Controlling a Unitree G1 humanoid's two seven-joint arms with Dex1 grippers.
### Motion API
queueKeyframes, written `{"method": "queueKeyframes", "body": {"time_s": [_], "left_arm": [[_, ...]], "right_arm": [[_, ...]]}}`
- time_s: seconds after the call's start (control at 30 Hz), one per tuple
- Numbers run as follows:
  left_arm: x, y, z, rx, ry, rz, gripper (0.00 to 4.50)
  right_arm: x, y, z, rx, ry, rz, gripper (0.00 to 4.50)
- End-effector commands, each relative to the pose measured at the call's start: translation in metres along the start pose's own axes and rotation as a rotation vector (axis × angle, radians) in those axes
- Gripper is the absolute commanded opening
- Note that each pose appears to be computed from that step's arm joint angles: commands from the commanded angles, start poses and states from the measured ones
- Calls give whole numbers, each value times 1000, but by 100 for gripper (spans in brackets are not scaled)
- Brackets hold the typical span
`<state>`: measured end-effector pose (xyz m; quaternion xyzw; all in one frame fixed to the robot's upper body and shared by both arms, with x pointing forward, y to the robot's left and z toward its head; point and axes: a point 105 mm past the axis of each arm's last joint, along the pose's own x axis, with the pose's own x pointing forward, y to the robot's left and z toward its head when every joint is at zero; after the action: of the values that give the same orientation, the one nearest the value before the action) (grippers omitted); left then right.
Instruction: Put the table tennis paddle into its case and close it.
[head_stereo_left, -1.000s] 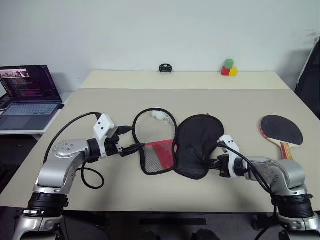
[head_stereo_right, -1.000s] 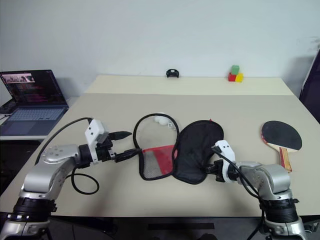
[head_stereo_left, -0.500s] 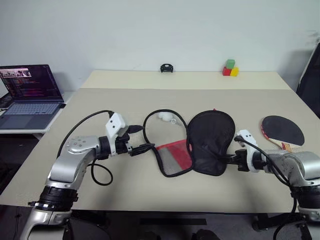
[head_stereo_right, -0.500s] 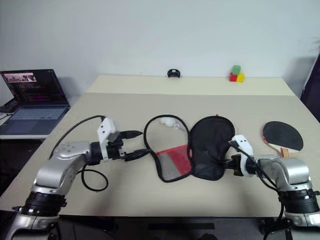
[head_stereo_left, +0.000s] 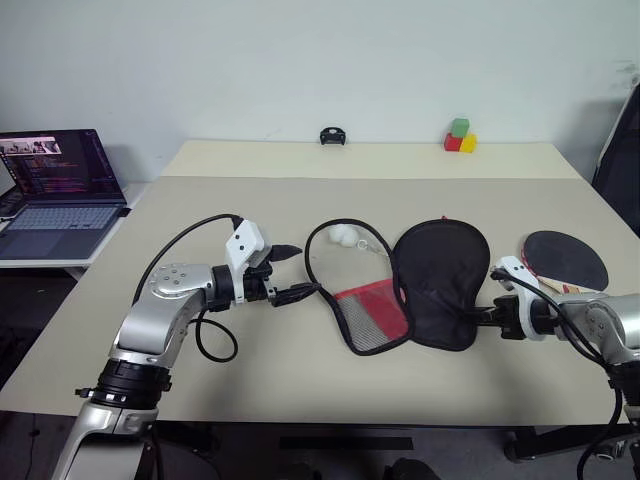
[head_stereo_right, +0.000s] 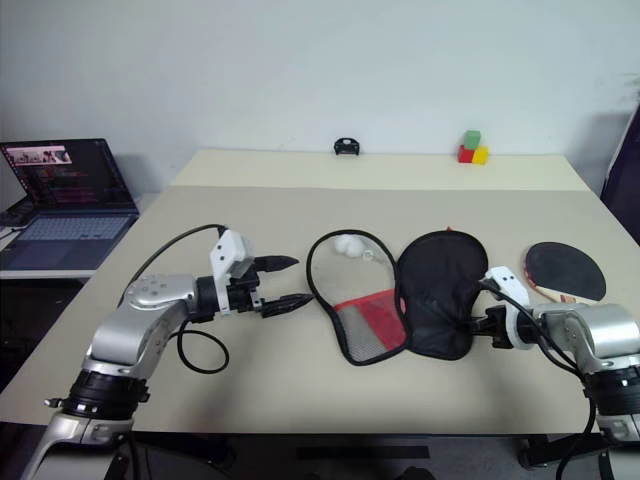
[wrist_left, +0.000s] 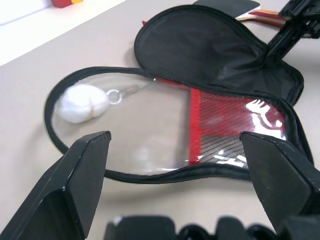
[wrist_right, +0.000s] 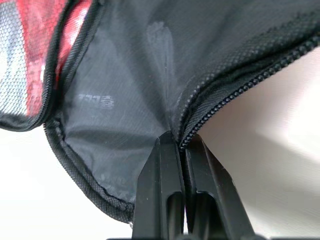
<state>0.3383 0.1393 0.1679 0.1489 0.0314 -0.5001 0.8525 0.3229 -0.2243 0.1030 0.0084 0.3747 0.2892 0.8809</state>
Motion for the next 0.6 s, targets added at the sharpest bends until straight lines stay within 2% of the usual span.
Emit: {"method": "queueKeyframes", "body": {"time_s": [0.03,0.1,0.2,0.43,0.6], "left_arm": [[1,0,11,40,-26,-10,450],[1,0,11,39,-27,-12,450],[1,0,11,38,-27,-12,450],[2,0,11,39,-26,-14,450],[3,-1,11,39,-27,-17,450]], "right_arm": [[-5,-8,9,-43,-22,-37,3],[-4,-11,10,-44,-24,-49,3],[-4,-14,10,-47,-25,-66,67],[-12,-29,18,-57,-54,-131,297],[-28,-41,31,-72,-110,-176,297]]}}
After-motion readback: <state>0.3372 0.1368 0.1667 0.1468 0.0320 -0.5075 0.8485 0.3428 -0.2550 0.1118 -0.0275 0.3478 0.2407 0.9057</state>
